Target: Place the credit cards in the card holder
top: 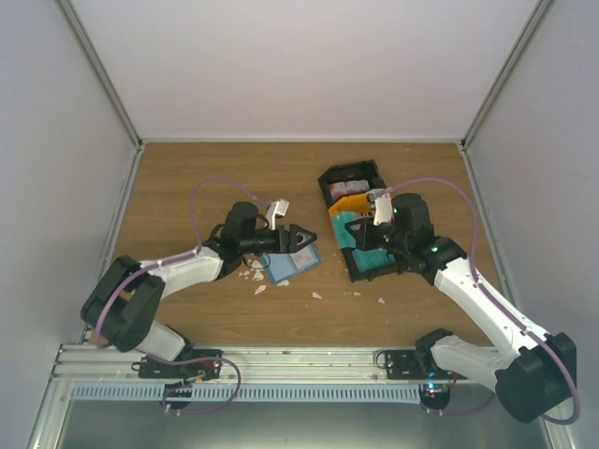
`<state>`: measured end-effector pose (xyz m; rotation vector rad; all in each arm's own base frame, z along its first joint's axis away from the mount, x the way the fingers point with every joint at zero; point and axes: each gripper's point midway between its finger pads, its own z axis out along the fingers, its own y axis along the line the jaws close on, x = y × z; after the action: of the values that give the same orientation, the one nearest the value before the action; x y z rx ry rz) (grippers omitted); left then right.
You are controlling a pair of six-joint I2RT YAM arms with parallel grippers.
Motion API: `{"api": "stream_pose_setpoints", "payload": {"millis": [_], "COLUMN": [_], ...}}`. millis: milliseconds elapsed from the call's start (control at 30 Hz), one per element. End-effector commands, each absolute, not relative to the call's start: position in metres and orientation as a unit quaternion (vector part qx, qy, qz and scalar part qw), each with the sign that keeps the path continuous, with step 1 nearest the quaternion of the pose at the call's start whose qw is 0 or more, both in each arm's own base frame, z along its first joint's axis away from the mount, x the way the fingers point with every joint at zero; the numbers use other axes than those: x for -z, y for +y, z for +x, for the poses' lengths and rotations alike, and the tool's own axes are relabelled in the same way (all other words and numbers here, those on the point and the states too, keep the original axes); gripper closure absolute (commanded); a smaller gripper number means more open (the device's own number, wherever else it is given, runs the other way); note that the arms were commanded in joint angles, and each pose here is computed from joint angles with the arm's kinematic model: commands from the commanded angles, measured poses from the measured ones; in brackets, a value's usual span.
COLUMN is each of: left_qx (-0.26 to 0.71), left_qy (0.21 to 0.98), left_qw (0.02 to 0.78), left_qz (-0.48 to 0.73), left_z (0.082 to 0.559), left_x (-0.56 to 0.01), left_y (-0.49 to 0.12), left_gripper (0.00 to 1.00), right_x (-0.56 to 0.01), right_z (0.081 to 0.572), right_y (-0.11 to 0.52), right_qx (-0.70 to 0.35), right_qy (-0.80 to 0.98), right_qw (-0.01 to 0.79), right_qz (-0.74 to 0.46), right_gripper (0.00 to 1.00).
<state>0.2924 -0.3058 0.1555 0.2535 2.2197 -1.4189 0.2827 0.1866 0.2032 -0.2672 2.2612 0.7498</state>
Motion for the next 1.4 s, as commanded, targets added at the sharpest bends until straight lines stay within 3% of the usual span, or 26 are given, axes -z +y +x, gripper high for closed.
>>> {"api": "stream_pose_setpoints", "payload": {"millis": [0, 167, 300, 700, 800, 933, 1000, 1367], "left_qx": [0.565, 0.606, 0.636, 0.683, 0.694, 0.692, 0.693, 0.698], "left_qy": [0.766, 0.734, 0.708, 0.653, 0.638, 0.635, 0.632, 0.608], "left_qw": [0.284, 0.273, 0.269, 0.266, 0.263, 0.271, 0.273, 0.289], "left_qz": [0.118, 0.140, 0.148, 0.192, 0.205, 0.209, 0.214, 0.245], "left_z": [0.278, 0.259, 0.250, 0.234, 0.228, 0.226, 0.223, 0.210], "left_x": [-0.195, -0.213, -0.227, -0.263, -0.272, -0.277, -0.280, -0.298], "left_y": [-0.300, -0.300, -0.302, -0.302, -0.301, -0.299, -0.298, -0.293], "left_gripper": [0.16, 0.18, 0.28, 0.99, 1.00, 1.00, 1.00, 1.00], "right_x": [-0.241, -0.258, -0.262, -0.277, -0.279, -0.286, -0.290, -0.267], "right_z": [0.268, 0.251, 0.242, 0.223, 0.222, 0.222, 0.225, 0.237], "right_y": [0.231, 0.256, 0.269, 0.275, 0.275, 0.271, 0.266, 0.264], "right_qx": [-0.448, -0.543, -0.581, -0.632, -0.635, -0.632, -0.624, -0.622], "right_qy": [0.805, 0.749, 0.724, 0.686, 0.682, 0.675, 0.678, 0.703], "right_qw": [0.358, 0.331, 0.314, 0.291, 0.291, 0.317, 0.334, 0.316], "right_qz": [-0.154, -0.182, -0.197, -0.215, -0.215, -0.212, -0.197, -0.137], "right_gripper": [1.00, 1.00, 0.99, 1.00, 0.99, 0.69, 0.60, 0.82]}}
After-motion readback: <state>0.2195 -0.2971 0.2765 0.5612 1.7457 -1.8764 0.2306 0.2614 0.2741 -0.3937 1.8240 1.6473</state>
